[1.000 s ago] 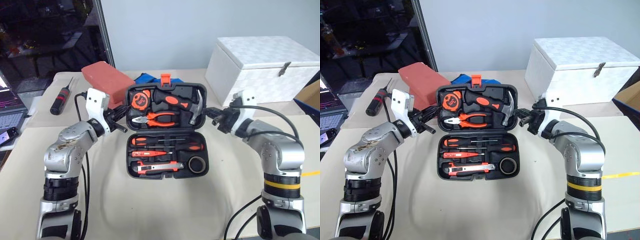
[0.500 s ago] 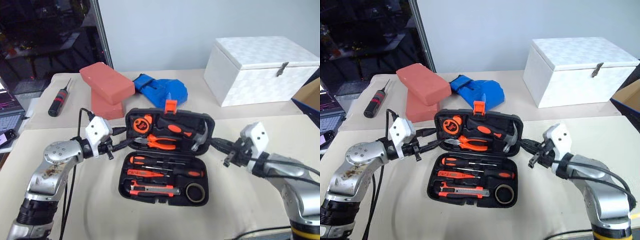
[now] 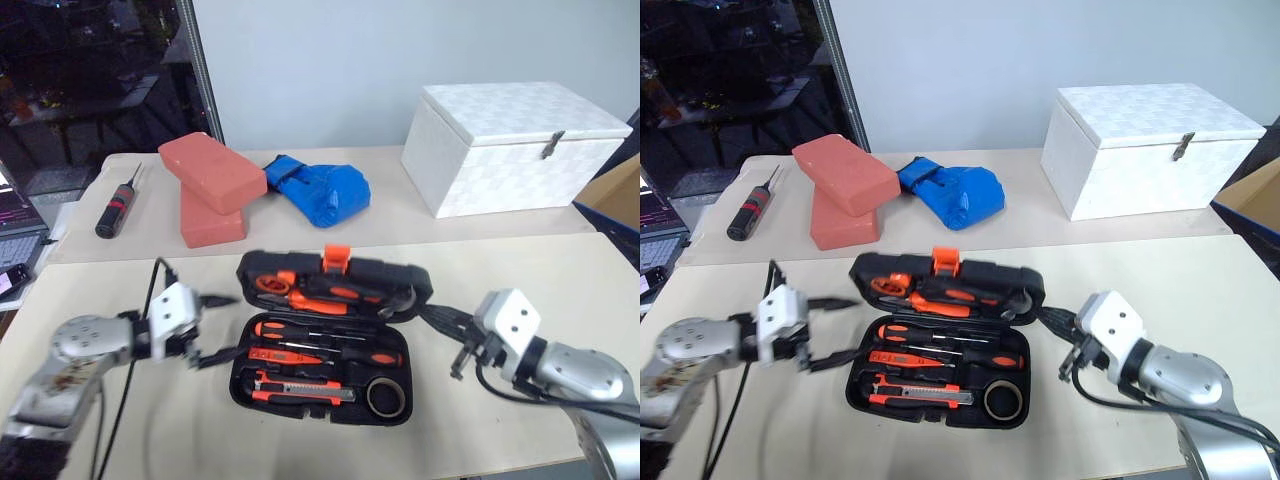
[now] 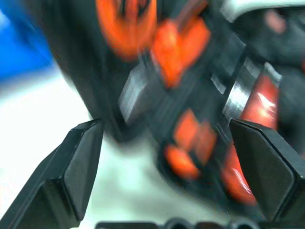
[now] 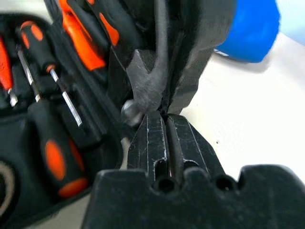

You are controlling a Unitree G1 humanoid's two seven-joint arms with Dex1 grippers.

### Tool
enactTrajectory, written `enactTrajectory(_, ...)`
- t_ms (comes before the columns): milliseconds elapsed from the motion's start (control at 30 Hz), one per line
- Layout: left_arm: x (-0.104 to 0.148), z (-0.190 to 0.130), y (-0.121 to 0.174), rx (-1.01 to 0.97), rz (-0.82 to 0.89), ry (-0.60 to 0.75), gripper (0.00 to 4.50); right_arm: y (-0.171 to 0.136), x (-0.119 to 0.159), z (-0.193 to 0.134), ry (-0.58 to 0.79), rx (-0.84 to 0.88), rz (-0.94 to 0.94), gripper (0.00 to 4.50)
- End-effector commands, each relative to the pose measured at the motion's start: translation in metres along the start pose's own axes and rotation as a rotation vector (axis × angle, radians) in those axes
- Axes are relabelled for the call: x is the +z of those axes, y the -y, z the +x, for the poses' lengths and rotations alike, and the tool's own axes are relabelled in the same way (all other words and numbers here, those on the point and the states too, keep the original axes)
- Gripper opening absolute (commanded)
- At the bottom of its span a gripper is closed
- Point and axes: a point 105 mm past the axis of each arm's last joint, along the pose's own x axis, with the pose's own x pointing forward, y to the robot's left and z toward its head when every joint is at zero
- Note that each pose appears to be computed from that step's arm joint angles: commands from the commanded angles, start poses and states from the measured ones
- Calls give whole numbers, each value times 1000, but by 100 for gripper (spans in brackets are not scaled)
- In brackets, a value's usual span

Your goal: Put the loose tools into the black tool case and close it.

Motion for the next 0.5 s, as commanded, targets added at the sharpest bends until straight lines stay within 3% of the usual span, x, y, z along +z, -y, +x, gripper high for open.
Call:
enactTrajectory(33, 6, -33, -12, -16, -165, -6, 441, -25, 3, -6, -9, 131, -92, 0)
enactTrajectory(100, 25, -44, -11, -85, -270, 50, 441, -34, -5, -14, -73, 179, -218, 0)
enactTrajectory(200, 60, -61, 3, -272, -355, 115, 450, -46, -19, -34, -166, 300, -320, 94)
enactTrajectory(300, 79, -63, 13, -380, -326, 110, 450, -48, -34, -53, -260, 383, -360, 199)
enactTrajectory(400, 79, -57, 23, -439, -247, 59, 450, -46, -37, -62, -299, 387, -293, 303)
enactTrajectory(500, 80, -49, 29, -474, -200, 61, 450, -60, -18, -63, -233, 425, -56, 303)
